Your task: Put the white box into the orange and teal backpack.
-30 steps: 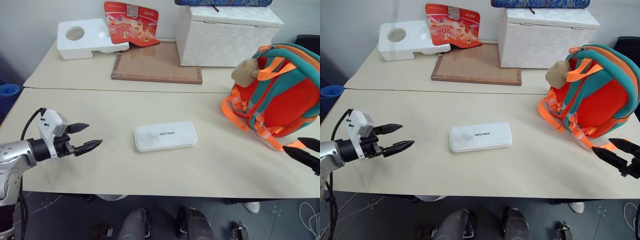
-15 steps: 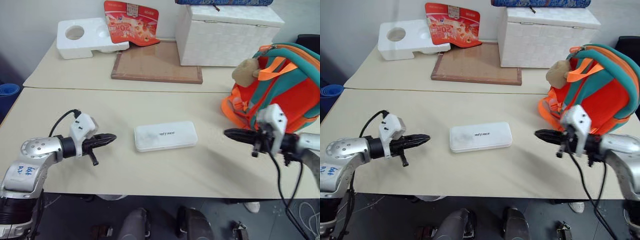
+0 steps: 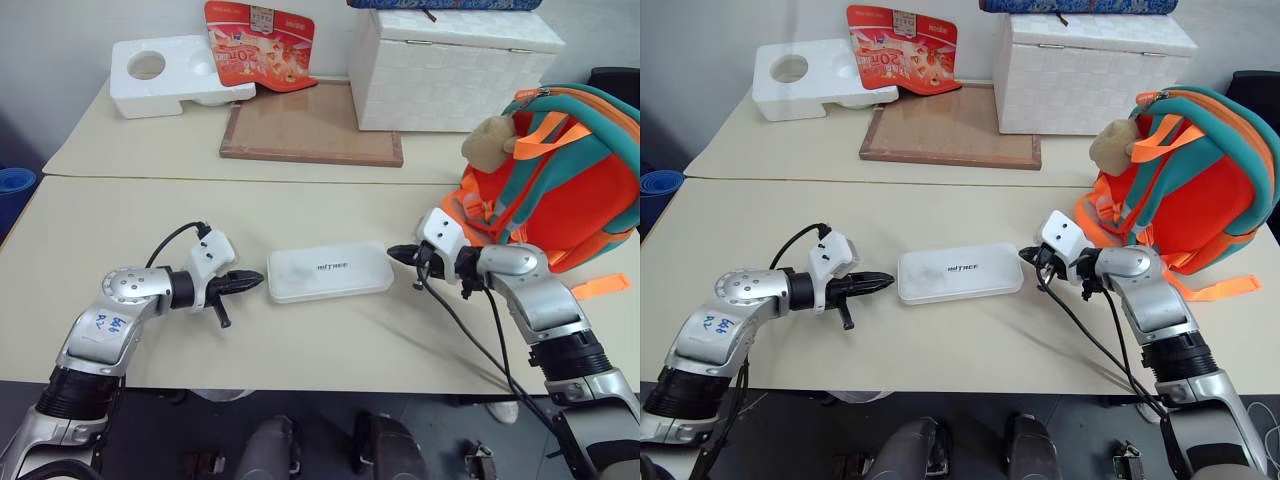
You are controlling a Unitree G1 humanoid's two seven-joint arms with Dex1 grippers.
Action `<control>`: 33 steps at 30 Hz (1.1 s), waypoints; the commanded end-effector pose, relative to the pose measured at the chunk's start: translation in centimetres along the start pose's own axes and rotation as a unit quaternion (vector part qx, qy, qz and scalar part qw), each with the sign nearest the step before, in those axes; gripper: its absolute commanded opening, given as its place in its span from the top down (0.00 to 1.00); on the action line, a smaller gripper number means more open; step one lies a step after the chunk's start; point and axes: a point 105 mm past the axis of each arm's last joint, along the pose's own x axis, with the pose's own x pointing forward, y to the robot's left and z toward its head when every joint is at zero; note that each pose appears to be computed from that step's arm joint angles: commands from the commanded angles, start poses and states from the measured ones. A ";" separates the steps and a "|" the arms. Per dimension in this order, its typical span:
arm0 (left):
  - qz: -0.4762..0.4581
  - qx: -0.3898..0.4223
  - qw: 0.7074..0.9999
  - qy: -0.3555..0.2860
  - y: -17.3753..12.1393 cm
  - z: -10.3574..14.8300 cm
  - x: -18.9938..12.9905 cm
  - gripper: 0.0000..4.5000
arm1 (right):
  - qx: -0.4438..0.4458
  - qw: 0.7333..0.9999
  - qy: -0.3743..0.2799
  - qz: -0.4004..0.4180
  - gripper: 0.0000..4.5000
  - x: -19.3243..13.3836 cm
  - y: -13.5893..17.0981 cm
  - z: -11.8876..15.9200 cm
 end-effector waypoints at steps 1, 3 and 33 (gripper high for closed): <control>0.002 0.020 1.000 -0.011 0.4 0.9 0.5 0.99 | -0.016 1.000 -0.022 0.001 1.00 -0.2 -0.1 1.5; 0.004 0.021 1.000 -0.015 0.7 1.1 0.9 0.99 | -0.012 0.999 -0.026 0.018 1.00 -0.4 0.6 1.6; -0.083 -0.500 0.861 0.033 1.6 -0.4 -2.4 0.00 | -0.009 1.000 -0.002 0.009 1.00 -3.0 0.1 0.1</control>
